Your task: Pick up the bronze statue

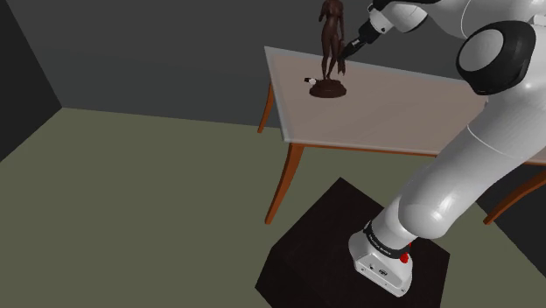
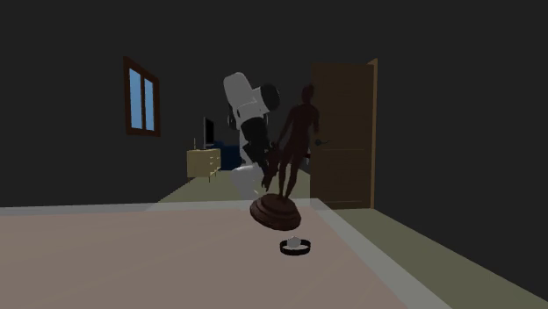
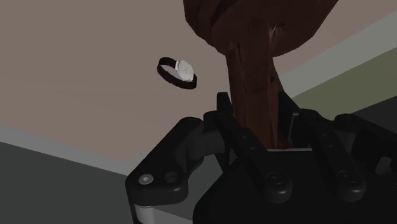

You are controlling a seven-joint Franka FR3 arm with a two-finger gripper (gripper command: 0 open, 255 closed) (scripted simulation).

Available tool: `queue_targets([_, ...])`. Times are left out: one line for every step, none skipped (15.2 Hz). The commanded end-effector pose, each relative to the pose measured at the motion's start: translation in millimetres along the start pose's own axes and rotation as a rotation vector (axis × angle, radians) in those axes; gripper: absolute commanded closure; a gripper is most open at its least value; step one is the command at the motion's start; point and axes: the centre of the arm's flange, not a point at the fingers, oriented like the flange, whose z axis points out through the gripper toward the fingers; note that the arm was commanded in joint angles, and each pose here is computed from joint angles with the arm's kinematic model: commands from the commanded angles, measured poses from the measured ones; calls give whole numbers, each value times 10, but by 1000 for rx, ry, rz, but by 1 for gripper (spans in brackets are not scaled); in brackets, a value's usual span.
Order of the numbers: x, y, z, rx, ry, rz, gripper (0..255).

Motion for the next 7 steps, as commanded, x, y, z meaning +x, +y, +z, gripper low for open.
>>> queue_targets([55, 3, -103, -1, 3, 0, 255])
queue_targets([80, 2, -150, -1, 3, 0, 255])
queue_targets([104, 1, -197, -1, 3, 0, 255])
queue_targets([128, 1, -244, -1, 3, 0, 255])
queue_targets([153, 0, -290, -1, 3, 0, 255])
queue_targets([156, -1, -297, -1, 3, 0, 255])
queue_targets([156, 0, -297, -1, 3, 0, 255])
